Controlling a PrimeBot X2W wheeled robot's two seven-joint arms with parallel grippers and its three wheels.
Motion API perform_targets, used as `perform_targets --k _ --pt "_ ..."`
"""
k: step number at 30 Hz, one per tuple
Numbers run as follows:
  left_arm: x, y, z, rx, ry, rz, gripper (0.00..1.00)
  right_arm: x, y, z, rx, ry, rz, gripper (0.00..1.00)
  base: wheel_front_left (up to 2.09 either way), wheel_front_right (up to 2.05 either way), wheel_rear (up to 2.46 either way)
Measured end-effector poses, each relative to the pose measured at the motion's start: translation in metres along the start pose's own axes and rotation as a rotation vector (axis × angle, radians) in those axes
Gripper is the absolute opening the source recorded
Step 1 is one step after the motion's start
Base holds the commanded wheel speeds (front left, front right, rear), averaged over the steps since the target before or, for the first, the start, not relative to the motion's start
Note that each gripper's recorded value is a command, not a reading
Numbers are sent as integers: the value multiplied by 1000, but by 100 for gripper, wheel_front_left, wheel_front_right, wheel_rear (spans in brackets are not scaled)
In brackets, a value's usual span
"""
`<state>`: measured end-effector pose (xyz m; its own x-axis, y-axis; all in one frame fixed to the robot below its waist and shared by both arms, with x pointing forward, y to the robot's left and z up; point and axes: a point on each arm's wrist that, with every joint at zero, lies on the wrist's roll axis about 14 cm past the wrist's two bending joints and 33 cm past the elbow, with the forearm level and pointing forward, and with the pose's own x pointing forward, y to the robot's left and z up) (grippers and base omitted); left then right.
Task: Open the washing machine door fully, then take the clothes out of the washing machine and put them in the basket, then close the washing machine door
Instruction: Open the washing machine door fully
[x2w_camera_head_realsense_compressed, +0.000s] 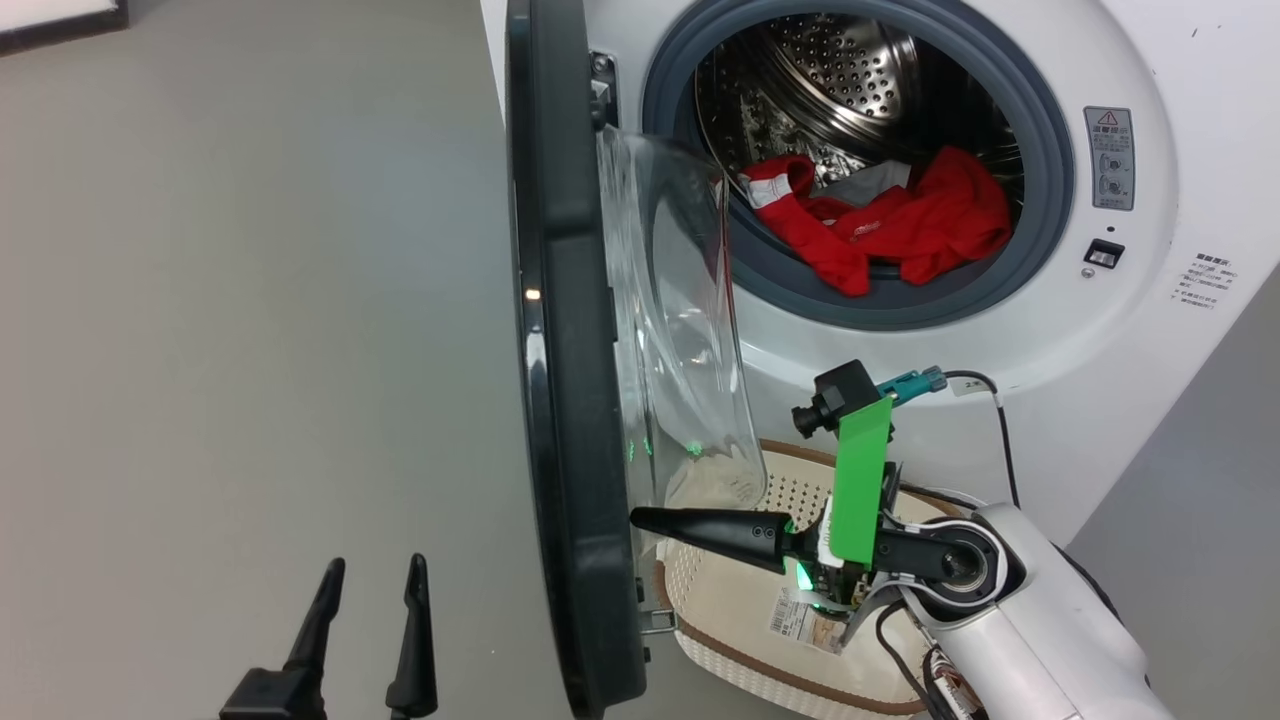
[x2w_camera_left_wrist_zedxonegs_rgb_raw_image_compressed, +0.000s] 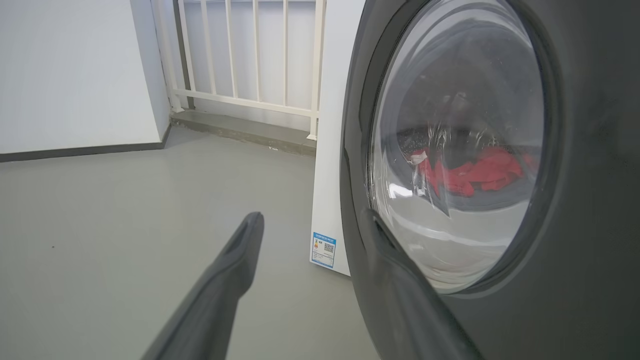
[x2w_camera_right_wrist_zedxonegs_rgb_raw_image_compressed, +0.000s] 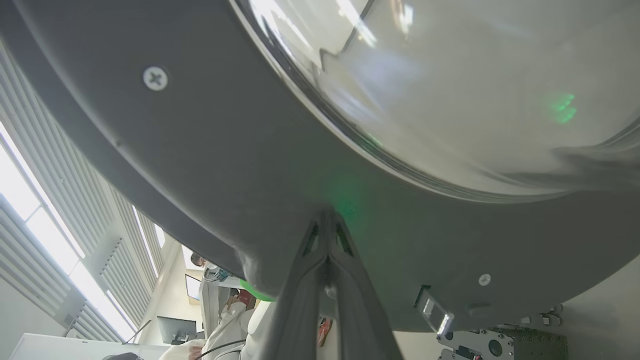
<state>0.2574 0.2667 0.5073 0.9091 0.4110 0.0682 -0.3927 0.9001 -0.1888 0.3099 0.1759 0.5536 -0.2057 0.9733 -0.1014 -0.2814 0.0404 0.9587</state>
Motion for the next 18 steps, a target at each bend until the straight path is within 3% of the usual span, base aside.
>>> perform_targets --k 18 --pt "-4 1 -3 -1 11 6 100 3 3 -2 -1 3 9 0 0 0 0"
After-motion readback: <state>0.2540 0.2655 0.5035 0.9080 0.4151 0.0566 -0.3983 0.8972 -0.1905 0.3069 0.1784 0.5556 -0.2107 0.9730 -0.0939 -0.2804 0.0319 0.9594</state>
